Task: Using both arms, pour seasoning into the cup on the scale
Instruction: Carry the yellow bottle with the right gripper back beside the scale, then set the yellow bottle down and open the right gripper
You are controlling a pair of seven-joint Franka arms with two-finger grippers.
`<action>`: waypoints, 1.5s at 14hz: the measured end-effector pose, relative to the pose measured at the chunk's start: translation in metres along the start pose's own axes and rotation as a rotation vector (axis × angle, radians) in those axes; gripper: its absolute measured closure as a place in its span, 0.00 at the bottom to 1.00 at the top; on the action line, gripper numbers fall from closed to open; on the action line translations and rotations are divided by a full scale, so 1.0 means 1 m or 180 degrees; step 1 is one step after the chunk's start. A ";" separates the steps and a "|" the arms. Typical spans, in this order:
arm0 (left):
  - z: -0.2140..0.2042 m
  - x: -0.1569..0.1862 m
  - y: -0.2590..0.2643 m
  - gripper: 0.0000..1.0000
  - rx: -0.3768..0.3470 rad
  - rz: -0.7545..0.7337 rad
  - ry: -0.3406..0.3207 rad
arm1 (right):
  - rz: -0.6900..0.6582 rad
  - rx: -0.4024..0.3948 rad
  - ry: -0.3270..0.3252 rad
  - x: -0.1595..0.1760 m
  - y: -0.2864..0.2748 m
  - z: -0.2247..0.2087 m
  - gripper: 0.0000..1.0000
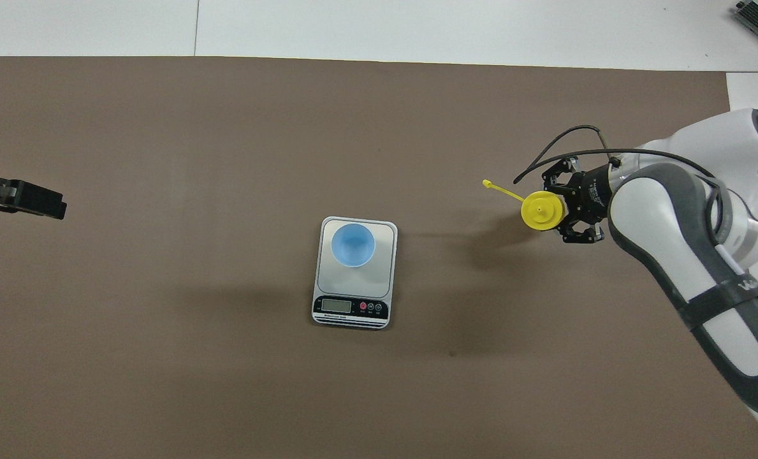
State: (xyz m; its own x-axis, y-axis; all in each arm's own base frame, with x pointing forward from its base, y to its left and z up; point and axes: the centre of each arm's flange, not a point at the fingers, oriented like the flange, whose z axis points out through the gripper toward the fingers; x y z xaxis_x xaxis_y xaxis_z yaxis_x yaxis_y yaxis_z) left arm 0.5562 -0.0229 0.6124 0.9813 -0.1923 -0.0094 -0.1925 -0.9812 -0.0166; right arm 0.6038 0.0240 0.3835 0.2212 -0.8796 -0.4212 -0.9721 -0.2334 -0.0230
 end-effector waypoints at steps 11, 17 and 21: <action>-0.001 0.000 0.000 0.00 0.0002 0.0001 0.0009 | 0.0634 0.0129 -0.0802 0.067 0.087 0.007 0.39; -0.002 0.005 0.021 0.00 0.0007 -0.0217 0.0076 | 0.0347 0.0370 -0.0688 0.080 0.094 -0.018 0.00; 0.003 0.007 0.026 0.00 0.0013 -0.0208 0.0135 | -0.0295 0.0369 -0.0219 0.094 0.098 -0.052 0.00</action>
State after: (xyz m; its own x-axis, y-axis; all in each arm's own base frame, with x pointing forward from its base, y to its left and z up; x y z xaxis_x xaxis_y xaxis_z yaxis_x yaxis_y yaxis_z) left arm 0.5583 -0.0497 0.6090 0.9911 -0.1287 0.0342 -0.1281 -0.9916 -0.0199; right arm 0.5332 -0.1028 0.3890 0.3083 -0.8252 -0.4733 -0.9512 -0.2594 -0.1674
